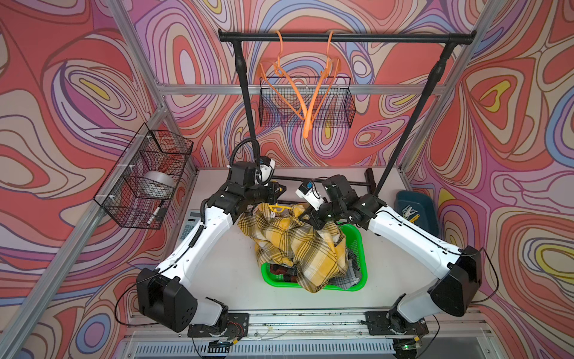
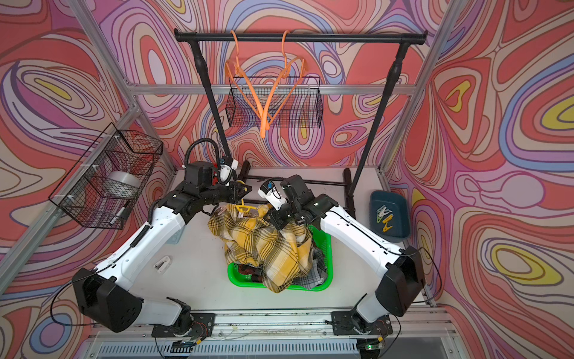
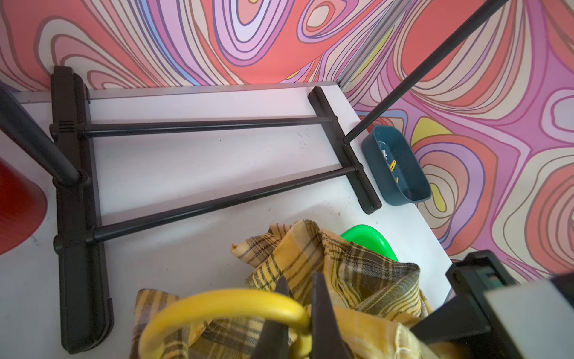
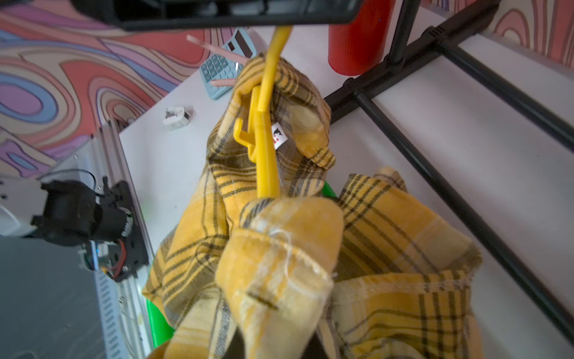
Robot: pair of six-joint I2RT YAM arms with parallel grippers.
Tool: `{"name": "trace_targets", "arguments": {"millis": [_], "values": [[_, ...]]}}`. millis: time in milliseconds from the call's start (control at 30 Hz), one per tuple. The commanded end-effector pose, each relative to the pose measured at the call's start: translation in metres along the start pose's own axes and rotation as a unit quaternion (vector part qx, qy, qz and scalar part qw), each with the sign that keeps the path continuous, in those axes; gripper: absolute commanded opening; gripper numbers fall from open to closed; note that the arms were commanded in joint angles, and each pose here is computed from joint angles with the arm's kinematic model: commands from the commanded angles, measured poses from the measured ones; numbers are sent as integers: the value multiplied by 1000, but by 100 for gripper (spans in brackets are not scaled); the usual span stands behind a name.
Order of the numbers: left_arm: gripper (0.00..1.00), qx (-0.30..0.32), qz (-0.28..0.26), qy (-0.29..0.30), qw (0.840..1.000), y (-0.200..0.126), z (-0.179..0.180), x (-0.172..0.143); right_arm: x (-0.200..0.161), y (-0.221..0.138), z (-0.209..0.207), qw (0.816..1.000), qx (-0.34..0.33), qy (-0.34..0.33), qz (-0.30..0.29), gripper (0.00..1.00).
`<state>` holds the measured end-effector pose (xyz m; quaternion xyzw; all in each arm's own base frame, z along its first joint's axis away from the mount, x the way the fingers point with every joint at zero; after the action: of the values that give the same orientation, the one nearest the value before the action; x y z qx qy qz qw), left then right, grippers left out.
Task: Remove the clothespins securing long-sleeve shirts to the hanger
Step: Remove the clamp from the hanger.
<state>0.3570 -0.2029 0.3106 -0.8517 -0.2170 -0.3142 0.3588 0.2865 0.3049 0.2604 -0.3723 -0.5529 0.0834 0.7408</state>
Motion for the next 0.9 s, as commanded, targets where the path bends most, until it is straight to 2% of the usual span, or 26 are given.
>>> {"name": "trace_targets", "arguments": {"millis": [0, 33, 167, 233, 267, 433, 567, 700, 800, 867], "values": [[0, -35, -23, 36, 998, -12, -17, 7, -8, 6, -3, 1000, -8, -4, 8, 1], [3, -35, -26, 46, 998, -13, -18, 8, -9, 5, -3, 1000, -8, -3, 8, 0], [46, -37, -53, 103, 993, -28, -22, 11, -8, 0, -3, 1000, -4, 1, 3, 0], [69, -48, -99, 120, 987, -44, -20, 16, -4, -7, 0, 1000, 9, 7, -10, 0], [73, -58, -119, 123, 984, -53, -19, 19, -3, -11, 0, 1000, 14, 10, -16, 0], [83, -96, -192, 151, 965, -89, -12, 24, -6, -37, -20, 996, 34, 50, -58, 0], [89, -123, -189, 158, 961, -105, -2, 19, -8, -52, -29, 993, 58, 65, -81, 0], [95, -150, -223, 189, 945, -114, -1, 21, -10, -54, -28, 992, 75, 66, -83, 0], [96, -138, -235, 230, 934, -119, 5, 19, -11, -56, -23, 991, 89, 59, -84, 0], [96, -158, -214, 275, 924, -120, -1, 10, -11, -57, -24, 990, 92, 59, -85, 0]]}}
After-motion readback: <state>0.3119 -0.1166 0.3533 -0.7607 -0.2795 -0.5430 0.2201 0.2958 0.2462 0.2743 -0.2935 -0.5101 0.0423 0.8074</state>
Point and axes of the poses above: each gripper's point midway between its finger pads, its own y axis out along the fingers, its own z axis along the line the jaws close on, x = y × z, the point moved 2 cm from there along -y, back along the fingers, and after that the axes turned 8 degrees about -y, right-handed, at the moved point
